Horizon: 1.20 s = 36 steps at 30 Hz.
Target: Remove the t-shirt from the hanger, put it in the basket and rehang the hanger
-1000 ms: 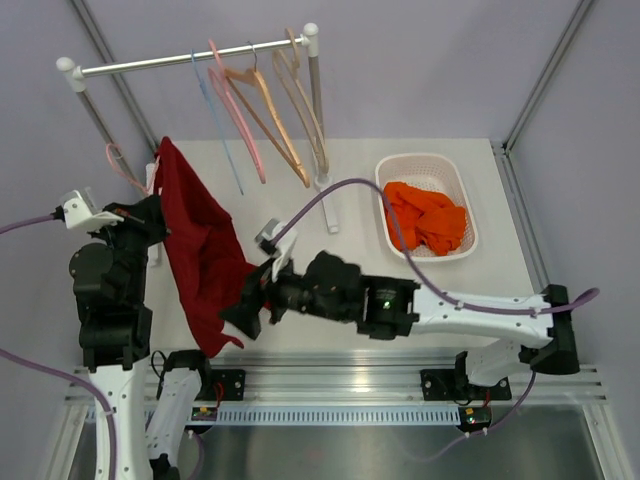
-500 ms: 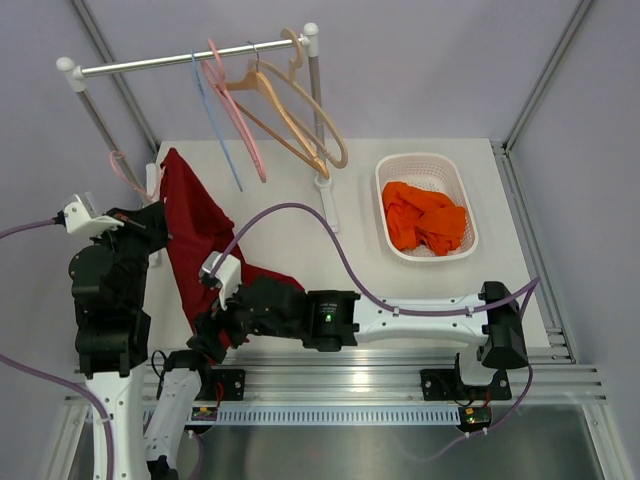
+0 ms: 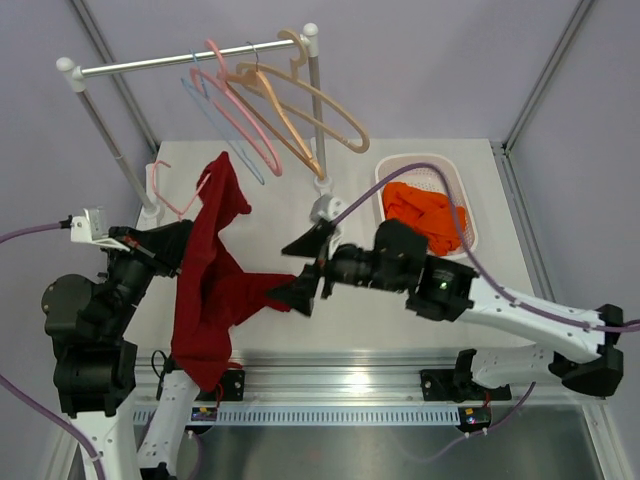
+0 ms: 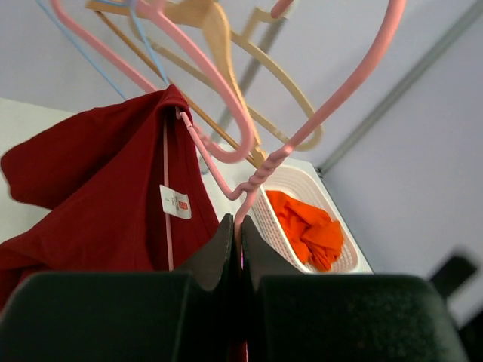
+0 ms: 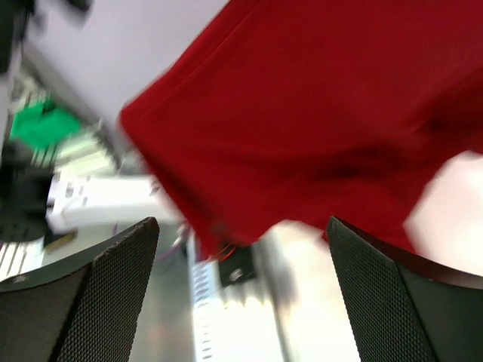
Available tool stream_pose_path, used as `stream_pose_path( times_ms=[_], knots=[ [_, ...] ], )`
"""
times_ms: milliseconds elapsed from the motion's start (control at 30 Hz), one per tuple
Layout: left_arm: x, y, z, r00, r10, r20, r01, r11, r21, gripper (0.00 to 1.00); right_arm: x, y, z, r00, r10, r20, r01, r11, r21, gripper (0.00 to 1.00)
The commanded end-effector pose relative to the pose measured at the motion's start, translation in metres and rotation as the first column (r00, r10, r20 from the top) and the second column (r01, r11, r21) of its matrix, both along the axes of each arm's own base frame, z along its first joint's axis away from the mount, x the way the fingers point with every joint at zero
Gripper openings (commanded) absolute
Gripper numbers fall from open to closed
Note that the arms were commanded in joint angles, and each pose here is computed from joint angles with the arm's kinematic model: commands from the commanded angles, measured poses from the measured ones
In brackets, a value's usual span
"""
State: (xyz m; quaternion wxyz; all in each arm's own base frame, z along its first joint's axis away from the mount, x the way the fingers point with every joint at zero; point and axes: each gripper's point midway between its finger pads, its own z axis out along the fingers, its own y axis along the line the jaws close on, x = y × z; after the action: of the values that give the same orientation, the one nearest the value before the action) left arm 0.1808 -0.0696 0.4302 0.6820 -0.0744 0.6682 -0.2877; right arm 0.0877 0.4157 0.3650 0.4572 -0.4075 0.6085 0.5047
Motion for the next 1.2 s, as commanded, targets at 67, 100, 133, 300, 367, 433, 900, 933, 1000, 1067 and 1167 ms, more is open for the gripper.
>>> stream_pose_path(
  times_ms=[67, 100, 133, 300, 367, 433, 900, 933, 1000, 1067, 1167],
  knots=[
    [-0.065, -0.041, 0.015, 0.961, -0.269, 0.065, 0.264, 0.961, 0.08, 0.0, 0.046, -0.037, 0.026, 0.99, -0.048, 0.132, 0.043, 0.998, 0.042, 0.99],
    [-0.072, -0.047, 0.013, 0.948, -0.312, 0.062, 0.307, 0.948, 0.08, 0.0, 0.055, -0.041, 0.029, 0.989, -0.062, 0.137, 0.056, 0.997, 0.05, 1.0],
    [-0.081, -0.055, 0.012, 0.923, -0.378, 0.066, 0.372, 0.923, 0.096, 0.0, 0.07, -0.048, 0.029, 0.985, -0.076, 0.155, 0.07, 0.996, 0.047, 1.0],
    [-0.101, -0.072, 0.014, 0.855, -0.515, 0.067, 0.505, 0.854, 0.122, 0.0, 0.105, -0.05, 0.013, 0.987, -0.057, 0.148, 0.06, 0.998, -0.014, 0.99],
    [-0.111, -0.076, 0.02, 0.825, -0.56, 0.076, 0.548, 0.826, 0.132, 0.0, 0.115, -0.049, 0.01, 0.981, -0.078, 0.177, 0.086, 0.995, -0.042, 1.0],
    [-0.12, -0.077, 0.032, 0.813, -0.573, 0.105, 0.557, 0.817, 0.149, 0.0, 0.132, -0.052, 0.007, 0.973, -0.135, 0.189, 0.144, 0.989, -0.038, 0.99],
    [-0.142, -0.083, 0.045, 0.746, -0.65, 0.146, 0.629, 0.759, 0.165, 0.0, 0.166, -0.069, -0.008, 0.959, -0.256, 0.124, 0.253, 0.967, 0.04, 0.97],
    [-0.142, -0.084, 0.045, 0.744, -0.652, 0.143, 0.633, 0.757, 0.162, 0.0, 0.166, -0.068, -0.005, 0.96, -0.255, 0.12, 0.25, 0.967, 0.052, 0.98],
    [-0.139, -0.083, 0.043, 0.748, -0.649, 0.139, 0.629, 0.76, 0.163, 0.0, 0.157, -0.073, 0.0, 0.962, -0.238, 0.137, 0.233, 0.971, 0.053, 0.99],
    [-0.136, -0.083, 0.041, 0.752, -0.645, 0.133, 0.626, 0.763, 0.16, 0.0, 0.144, -0.088, 0.005, 0.958, -0.239, 0.16, 0.235, 0.971, 0.045, 0.99],
    [-0.134, -0.084, 0.041, 0.751, -0.648, 0.13, 0.629, 0.761, 0.159, 0.0, 0.126, -0.118, -0.014, 0.947, -0.254, 0.194, 0.266, 0.963, -0.035, 0.99]
  ],
)
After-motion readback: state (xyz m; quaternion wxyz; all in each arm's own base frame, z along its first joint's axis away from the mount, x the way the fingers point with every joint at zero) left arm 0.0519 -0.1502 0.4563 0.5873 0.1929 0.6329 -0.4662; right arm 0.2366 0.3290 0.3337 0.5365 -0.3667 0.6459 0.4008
